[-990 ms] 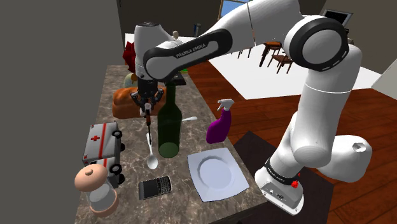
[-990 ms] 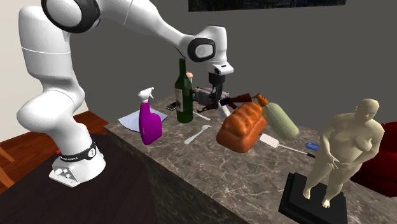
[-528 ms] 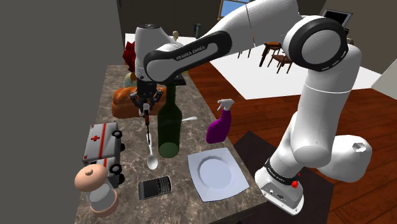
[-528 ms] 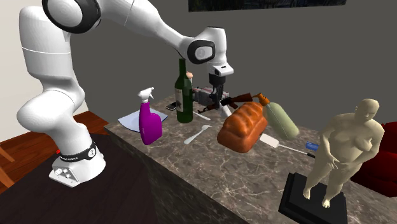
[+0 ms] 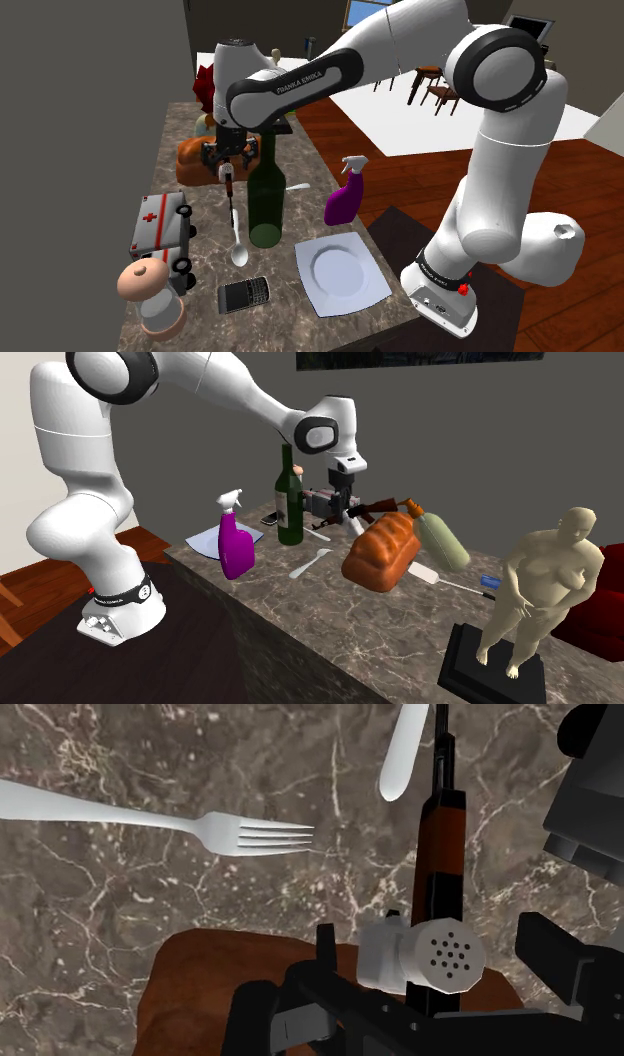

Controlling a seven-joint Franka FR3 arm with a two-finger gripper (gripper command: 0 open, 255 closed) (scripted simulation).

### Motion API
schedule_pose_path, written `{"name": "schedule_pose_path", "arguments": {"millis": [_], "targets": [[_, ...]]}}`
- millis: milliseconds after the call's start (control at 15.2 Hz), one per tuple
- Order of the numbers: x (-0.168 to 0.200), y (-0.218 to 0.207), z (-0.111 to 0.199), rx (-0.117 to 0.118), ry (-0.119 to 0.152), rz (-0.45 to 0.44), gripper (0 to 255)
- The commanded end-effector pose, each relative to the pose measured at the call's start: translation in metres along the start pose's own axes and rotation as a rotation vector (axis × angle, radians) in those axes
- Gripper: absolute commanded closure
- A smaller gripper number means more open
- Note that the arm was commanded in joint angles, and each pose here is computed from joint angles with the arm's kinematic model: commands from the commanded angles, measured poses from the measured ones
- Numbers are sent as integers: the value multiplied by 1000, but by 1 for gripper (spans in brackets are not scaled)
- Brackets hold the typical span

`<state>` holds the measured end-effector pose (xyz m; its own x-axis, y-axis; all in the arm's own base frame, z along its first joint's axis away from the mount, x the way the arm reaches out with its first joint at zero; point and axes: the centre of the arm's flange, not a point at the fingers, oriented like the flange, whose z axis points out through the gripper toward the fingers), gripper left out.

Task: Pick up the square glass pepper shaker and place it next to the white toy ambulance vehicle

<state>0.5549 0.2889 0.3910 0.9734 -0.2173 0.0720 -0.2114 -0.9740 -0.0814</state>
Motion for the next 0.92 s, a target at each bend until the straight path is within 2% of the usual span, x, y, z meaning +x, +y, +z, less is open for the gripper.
{"name": "schedule_pose_path", "arguments": {"millis": [0,66,330,858], "targets": [[-1,6,17,-38,-10,-16,0],[-2,1,16,-37,-10,-17,0],[-1,-1,-34,-37,-10,-17,0],[-1,-1,-34,-37,-10,-17,0]]}}
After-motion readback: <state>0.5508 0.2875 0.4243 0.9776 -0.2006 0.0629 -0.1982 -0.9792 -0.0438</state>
